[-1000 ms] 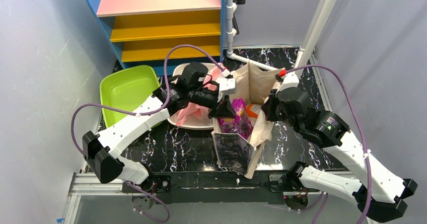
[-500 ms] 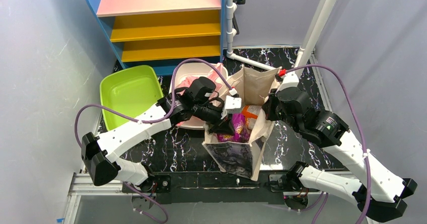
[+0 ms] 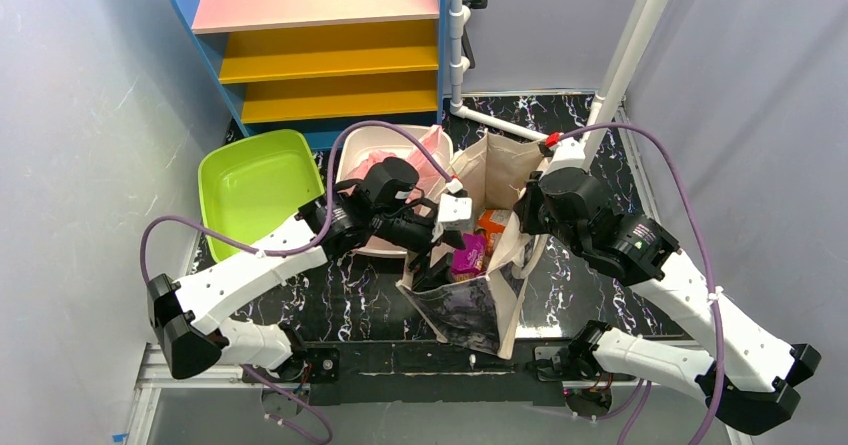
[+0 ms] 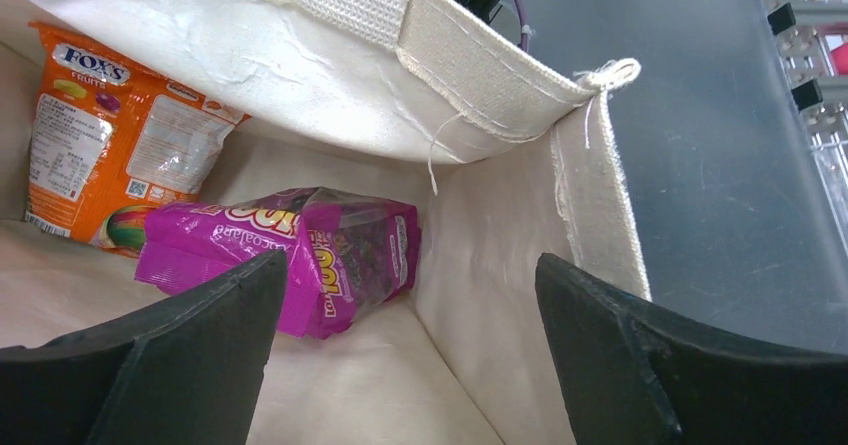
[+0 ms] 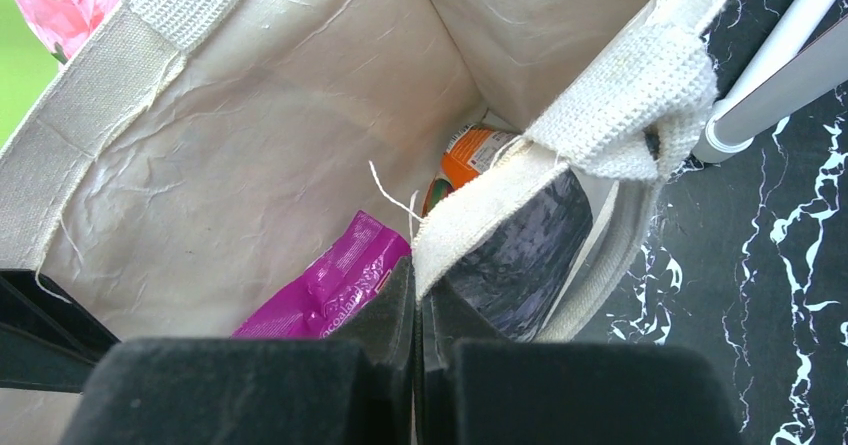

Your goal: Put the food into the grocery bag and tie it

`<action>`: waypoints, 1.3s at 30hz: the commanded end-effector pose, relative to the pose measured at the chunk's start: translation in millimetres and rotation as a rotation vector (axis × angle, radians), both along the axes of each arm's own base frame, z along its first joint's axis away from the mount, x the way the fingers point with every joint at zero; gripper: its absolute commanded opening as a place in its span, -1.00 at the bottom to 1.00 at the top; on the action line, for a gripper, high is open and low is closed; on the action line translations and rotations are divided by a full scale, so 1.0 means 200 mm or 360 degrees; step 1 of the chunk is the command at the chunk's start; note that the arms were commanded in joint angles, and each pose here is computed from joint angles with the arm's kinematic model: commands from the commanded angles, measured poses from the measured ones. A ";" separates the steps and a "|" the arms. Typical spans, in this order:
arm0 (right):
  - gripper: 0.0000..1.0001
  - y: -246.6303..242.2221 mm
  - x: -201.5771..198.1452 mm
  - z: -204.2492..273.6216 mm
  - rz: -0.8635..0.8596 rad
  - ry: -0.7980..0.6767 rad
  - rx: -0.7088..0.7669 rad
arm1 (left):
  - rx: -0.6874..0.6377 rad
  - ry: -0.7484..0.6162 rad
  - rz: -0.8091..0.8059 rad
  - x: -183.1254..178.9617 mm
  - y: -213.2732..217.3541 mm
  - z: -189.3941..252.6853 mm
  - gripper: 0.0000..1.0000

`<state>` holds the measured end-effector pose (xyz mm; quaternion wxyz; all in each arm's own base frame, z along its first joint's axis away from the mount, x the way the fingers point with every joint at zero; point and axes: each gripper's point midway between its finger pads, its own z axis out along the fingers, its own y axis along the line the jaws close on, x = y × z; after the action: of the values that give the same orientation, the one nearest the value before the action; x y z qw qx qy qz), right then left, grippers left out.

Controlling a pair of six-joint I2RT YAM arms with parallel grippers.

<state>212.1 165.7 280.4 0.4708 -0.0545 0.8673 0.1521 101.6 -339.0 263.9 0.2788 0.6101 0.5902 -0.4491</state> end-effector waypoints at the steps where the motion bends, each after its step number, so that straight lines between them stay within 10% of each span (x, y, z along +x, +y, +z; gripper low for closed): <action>1: -0.97 0.00 0.04 0.12 -0.0065 -0.0119 0.0129 | -0.0084 -0.0027 0.0002 -0.05 0.03 0.11 0.96; 17: -0.97 0.00 0.03 0.08 -0.0061 -0.0091 0.0128 | -0.0188 -0.0351 0.0810 0.26 0.25 0.41 0.96; 39: -0.97 0.00 0.02 0.00 -0.0059 -0.0058 0.0100 | 0.0207 -0.0775 0.1717 0.78 0.64 0.42 0.96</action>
<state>208.3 163.0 267.1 0.4642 -0.0406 0.8709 0.1562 239.2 -233.3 342.7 0.5410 0.3604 0.7532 -0.0999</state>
